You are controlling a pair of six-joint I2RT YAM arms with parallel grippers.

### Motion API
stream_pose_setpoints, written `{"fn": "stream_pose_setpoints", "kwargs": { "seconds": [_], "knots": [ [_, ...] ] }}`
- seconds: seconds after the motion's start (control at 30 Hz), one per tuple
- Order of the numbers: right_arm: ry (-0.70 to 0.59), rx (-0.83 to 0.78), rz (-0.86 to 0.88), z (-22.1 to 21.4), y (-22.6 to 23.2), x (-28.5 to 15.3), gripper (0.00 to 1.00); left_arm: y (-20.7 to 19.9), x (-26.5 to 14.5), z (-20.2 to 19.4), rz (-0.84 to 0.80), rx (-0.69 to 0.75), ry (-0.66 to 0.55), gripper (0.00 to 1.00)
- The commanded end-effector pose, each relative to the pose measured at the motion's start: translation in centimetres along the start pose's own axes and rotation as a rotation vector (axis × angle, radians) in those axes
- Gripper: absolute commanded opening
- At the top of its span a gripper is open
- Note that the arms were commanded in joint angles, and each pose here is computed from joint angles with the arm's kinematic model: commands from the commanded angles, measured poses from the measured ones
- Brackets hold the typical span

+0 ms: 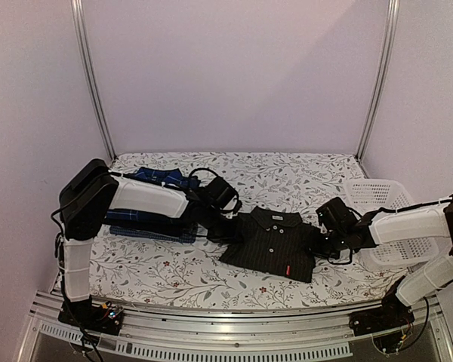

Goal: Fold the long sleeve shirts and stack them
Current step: Pick up the square-folded shirt from the center of the board, then place the square-folded shirt on the square-folded shirt.

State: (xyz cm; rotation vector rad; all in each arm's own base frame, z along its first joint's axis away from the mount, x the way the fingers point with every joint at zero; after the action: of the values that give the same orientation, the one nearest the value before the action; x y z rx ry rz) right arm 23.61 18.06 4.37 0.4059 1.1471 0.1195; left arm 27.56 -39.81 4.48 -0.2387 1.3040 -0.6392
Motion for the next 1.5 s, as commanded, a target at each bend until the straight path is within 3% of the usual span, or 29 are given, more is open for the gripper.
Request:
{"fn": "stream_pose_setpoints", "kwargs": {
  "seconds": [0.0,0.6,1.03,1.23,1.47],
  "knots": [
    [0.002,-0.016,0.012,0.2,0.7,-1.2,0.00,-2.7,-1.0,1.0,-0.048,0.033,-0.033,0.00],
    [-0.138,-0.071,0.110,4.9,5.3,-7.5,0.00,-7.3,-8.6,4.6,-0.093,0.117,-0.185,0.00],
    [-0.173,-0.106,0.147,6.9,7.6,-9.2,0.00,-6.4,-10.4,5.8,-0.091,0.102,-0.210,0.00],
    [-0.199,-0.145,0.247,8.9,12.4,-10.4,0.00,-4.2,-14.1,7.1,-0.037,0.090,-0.253,0.00],
    [-0.209,-0.214,0.411,10.7,21.7,-10.4,0.00,0.7,-20.7,8.8,0.041,0.061,-0.335,0.00]
  ]
}}
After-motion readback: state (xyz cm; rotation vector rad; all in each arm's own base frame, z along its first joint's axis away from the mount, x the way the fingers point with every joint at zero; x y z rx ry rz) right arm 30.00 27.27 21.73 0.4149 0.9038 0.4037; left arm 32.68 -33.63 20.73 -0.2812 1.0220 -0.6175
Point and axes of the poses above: each gripper's point midway between its finger pads, its own x axis out along the fingers, its own y axis along the line the jaws close on, z = x × y, the point moved 3 cm from there along -x, back along the fingers
